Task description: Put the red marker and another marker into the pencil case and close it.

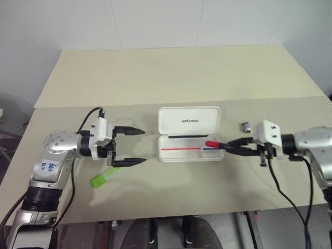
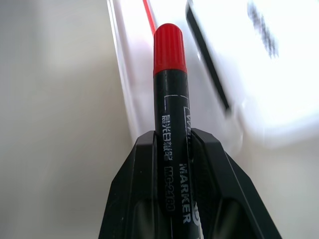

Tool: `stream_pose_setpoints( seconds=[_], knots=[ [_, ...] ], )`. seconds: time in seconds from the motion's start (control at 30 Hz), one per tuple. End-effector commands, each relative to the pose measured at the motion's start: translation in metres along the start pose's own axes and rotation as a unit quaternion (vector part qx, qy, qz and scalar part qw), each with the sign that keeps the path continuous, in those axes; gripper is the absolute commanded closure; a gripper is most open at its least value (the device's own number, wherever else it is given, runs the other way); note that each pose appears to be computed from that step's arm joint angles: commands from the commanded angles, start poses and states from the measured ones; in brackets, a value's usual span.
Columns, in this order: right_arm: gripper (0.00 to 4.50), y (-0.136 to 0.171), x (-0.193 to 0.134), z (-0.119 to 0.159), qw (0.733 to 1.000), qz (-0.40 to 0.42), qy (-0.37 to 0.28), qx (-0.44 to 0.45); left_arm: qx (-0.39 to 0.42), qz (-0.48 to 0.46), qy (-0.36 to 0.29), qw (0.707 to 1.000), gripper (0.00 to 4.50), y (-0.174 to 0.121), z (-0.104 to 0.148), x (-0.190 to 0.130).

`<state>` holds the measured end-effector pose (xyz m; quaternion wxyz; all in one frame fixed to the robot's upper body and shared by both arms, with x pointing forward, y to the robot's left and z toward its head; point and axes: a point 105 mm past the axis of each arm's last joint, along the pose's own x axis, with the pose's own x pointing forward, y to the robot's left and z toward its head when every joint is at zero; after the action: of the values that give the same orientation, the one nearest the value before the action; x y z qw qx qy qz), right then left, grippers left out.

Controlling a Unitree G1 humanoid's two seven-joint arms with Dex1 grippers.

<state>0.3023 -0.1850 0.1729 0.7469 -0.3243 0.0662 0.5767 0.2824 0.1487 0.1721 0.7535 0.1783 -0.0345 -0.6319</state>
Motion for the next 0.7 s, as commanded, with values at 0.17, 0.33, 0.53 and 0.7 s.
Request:
stream_pose_setpoints(
  seconds=[0.17, 0.33, 0.53, 0.7],
  knots=[
    [3.92, -0.022, 0.05, 0.022, 0.999, 0.017, -0.005, -0.037, 0.024, 0.02, -0.005, 1.0, 0.0, -0.003, 0.01, -0.002],
    [3.92, -0.032, 0.078, 0.029, 0.998, 0.036, -0.006, -0.053, 0.024, 0.026, -0.005, 0.999, 0.0, -0.006, 0.01, -0.001],
    [3.92, -0.033, 0.091, 0.028, 0.997, 0.054, -0.006, -0.058, 0.023, 0.037, -0.003, 0.999, 0.0, -0.01, 0.011, -0.003],
    [3.92, -0.036, 0.091, 0.024, 0.997, 0.042, -0.004, -0.063, 0.023, 0.046, 0.0, 0.999, 0.0, -0.01, 0.011, -0.005]
  ],
)
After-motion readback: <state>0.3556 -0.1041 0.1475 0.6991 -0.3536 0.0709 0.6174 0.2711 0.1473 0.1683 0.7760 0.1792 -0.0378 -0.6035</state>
